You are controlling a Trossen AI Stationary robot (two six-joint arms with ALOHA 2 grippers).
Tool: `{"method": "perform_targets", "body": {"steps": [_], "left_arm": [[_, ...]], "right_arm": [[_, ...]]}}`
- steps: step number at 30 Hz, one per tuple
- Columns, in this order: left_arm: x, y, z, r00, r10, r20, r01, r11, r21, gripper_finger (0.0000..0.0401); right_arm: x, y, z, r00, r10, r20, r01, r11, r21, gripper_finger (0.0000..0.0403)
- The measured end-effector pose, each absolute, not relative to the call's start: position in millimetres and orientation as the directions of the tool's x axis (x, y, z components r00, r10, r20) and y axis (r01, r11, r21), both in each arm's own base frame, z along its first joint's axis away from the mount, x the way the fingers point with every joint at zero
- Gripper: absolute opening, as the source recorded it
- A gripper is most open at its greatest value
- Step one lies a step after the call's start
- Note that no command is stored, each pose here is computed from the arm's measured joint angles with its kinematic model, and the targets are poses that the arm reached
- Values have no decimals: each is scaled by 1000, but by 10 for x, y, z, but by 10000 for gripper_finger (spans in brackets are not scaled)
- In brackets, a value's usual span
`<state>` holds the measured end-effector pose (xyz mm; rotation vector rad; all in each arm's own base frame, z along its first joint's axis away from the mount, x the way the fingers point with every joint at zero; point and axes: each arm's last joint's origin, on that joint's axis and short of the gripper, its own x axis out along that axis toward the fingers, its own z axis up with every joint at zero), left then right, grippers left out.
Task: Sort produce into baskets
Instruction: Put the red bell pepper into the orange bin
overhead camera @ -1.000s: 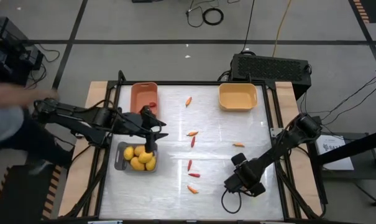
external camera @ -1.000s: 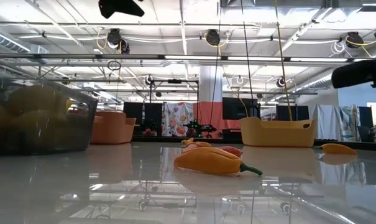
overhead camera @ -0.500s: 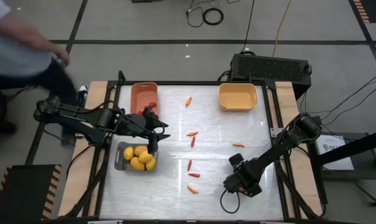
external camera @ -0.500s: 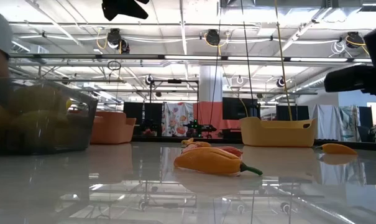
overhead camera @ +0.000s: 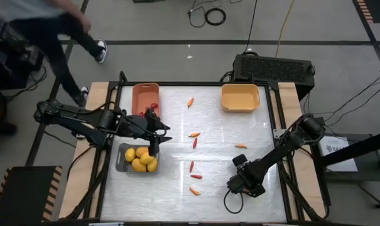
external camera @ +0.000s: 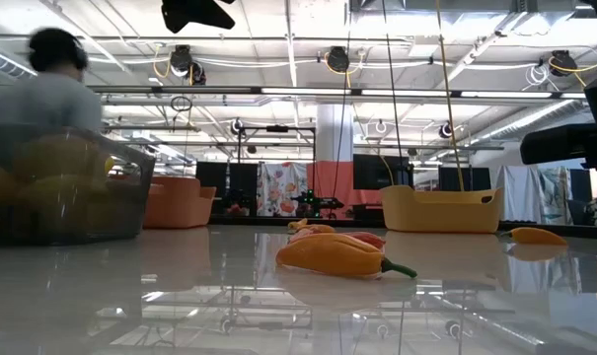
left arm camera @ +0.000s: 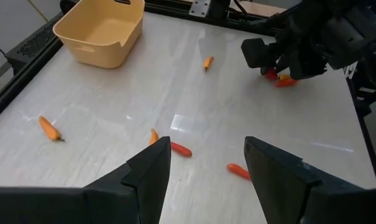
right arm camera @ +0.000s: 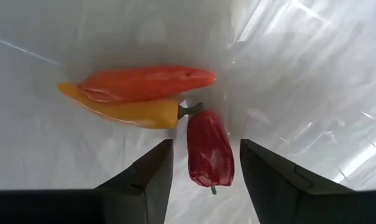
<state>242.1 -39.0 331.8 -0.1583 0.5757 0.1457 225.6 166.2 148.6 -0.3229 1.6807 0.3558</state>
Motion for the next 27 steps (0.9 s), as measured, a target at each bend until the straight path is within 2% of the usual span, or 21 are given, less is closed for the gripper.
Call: {"method": "perform_targets", "body": {"steps": [15, 22, 24, 27], "left_arm": [[2412, -390, 3309, 822, 90, -562, -171, 981, -92, 212], [2359, -380, 3296, 801, 94, -592, -173, 982, -78, 212], [2309, -370, 3337, 810, 92, -580, -171, 982, -83, 212], [2184, -346, 3452, 841, 86, -534, -161, 982, -95, 212]], "right_arm": [[2292, 1590, 1488, -147, -15, -989, -346, 937, 38, 58], [2451, 1440, 1573, -139, 0, -990, -329, 943, 46, 52], [2576, 1386, 1665, -97, 12, -995, -340, 939, 44, 53], [2822, 1269, 1863, 30, -29, -999, -361, 932, -37, 54]]}}
